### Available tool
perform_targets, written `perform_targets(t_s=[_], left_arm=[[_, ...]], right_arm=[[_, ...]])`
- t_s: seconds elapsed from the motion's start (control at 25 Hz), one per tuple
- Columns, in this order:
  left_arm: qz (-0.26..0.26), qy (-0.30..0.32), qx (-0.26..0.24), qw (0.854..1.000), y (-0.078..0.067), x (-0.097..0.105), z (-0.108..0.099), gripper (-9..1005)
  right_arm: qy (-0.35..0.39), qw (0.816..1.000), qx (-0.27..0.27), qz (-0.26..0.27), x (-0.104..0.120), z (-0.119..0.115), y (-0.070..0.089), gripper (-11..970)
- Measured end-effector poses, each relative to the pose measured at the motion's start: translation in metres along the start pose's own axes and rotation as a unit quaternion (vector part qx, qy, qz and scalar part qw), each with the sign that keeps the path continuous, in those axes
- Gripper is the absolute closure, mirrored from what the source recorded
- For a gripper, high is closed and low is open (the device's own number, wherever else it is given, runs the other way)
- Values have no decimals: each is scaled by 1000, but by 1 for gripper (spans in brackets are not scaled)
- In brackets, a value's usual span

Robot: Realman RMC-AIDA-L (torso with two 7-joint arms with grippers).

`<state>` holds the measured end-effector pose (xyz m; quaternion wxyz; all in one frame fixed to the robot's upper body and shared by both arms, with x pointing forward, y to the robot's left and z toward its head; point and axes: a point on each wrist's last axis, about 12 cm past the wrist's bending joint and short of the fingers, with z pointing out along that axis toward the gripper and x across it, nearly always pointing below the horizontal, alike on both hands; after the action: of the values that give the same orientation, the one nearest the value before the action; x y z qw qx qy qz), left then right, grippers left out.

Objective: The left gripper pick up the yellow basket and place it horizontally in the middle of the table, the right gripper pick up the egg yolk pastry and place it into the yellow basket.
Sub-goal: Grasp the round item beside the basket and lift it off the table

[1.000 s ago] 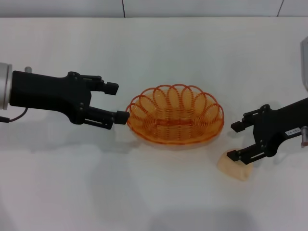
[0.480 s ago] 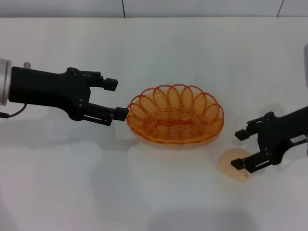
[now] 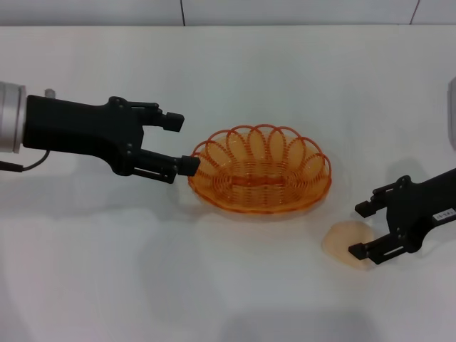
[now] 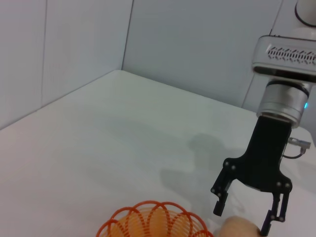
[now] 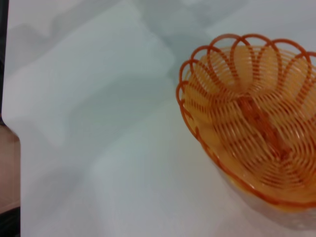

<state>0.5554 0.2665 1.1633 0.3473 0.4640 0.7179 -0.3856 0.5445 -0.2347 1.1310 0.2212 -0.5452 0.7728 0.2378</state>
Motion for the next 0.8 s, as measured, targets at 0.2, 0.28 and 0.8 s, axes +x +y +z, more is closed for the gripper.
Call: perform_targets(t_s=[0.2,0.28,0.8], left_arm=[[-2,-1,1,1000,0,0,1,113],[-2,-2,1,1000,0,-1,1,113],[2,-1,-5,1000,1,-1,-1,114]], right_arm=[[6,1000,0,-5,-1,2,0,222],[6,1000,1,-8,-2,1,0,267],[8,1000,-3,-6,-5,-2,0,584]])
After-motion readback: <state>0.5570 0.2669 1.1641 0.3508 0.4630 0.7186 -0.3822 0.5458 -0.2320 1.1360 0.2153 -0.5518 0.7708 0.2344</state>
